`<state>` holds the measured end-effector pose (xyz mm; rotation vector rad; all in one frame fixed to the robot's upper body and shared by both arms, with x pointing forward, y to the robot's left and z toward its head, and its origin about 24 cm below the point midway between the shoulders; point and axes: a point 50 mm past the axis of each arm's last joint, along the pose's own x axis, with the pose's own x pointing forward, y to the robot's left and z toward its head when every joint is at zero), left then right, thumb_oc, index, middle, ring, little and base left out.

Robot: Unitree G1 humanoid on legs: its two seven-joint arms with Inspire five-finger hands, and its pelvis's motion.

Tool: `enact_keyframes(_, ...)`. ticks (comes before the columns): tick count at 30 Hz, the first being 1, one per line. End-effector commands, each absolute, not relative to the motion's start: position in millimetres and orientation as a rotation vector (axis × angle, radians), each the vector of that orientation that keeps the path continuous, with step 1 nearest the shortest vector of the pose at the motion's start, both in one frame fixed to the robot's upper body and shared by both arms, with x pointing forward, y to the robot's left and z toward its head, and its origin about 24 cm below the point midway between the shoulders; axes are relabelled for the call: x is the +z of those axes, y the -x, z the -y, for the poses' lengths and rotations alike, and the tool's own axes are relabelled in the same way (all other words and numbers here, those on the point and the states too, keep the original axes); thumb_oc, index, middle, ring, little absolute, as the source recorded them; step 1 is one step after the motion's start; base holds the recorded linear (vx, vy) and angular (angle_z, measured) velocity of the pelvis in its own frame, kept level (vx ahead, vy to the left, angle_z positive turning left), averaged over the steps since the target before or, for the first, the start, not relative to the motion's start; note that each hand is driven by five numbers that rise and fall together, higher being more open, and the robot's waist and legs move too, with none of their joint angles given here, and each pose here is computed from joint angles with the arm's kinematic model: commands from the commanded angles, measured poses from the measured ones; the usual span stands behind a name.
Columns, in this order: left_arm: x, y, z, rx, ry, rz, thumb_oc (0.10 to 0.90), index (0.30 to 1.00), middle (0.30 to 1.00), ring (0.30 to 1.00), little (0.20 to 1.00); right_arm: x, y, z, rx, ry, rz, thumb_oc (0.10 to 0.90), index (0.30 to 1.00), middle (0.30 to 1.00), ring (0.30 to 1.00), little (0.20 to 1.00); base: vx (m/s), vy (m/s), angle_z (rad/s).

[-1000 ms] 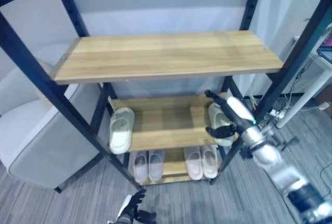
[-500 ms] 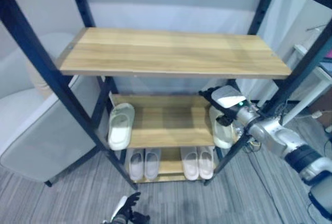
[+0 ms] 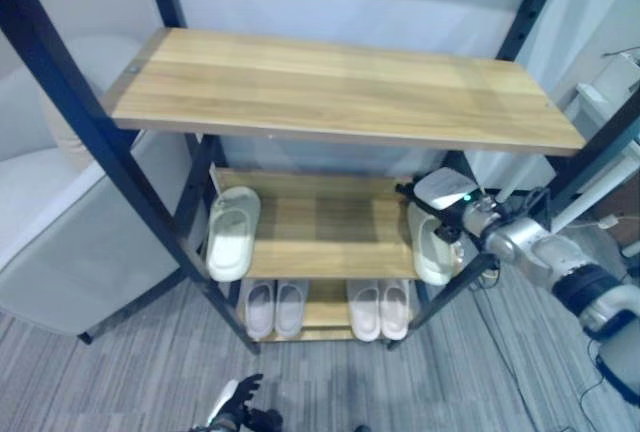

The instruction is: Arrange the slippers neatly on the shoe rack.

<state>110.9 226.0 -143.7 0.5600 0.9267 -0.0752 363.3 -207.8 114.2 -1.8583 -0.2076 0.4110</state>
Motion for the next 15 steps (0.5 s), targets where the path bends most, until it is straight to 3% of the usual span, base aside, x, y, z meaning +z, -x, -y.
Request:
enact_keyframes(1, -141, -132, -204, -0.156, -0.569, -0.838, 0.8, 0.9, 0.9, 0.9, 0.9, 190, -382, 237, 0.138, 1.984, 0.253, 0.8, 0.9, 0.9, 0.9, 0.9, 0.0, 0.0, 0.0)
enact_keyframes(10, -136, -146, -206, -0.139, -0.566, -0.796, 0.8, 0.9, 0.9, 0.9, 0.9, 189, -384, 263, 0.061, 2.025, 0.127, 0.8, 0.9, 0.9, 0.9, 0.9, -0.01, 0.01, 0.04)
enact_keyframes(11, -135, -147, -206, -0.133, -0.566, -0.794, 0.8, 0.9, 0.9, 0.9, 0.9, 190, -384, 265, 0.054, 2.028, 0.118, 0.77, 0.855, 0.855, 0.855, 0.855, 0.0, 0.0, 0.0)
enact_keyframes(13, -134, -150, -207, -0.123, -0.565, -0.785, 0.8, 0.9, 0.9, 0.9, 0.9, 191, -386, 269, 0.032, 2.028, 0.097, 0.474, 0.411, 0.411, 0.411, 0.411, 0.0, 0.01, 0.04)
enact_keyframes(14, -133, -152, -207, -0.121, -0.565, -0.783, 0.8, 0.9, 0.9, 0.9, 0.9, 190, -386, 272, 0.029, 2.03, 0.08, 0.4, 0.3, 0.3, 0.3, 0.3, 0.0, 0.001, 0.04)
enact_keyframes(15, -133, -153, -207, -0.119, -0.564, -0.778, 0.8, 0.9, 0.9, 0.9, 0.9, 189, -386, 274, 0.022, 2.031, 0.061, 0.4, 0.3, 0.3, 0.3, 0.3, 0.0, 0.0, 0.0)
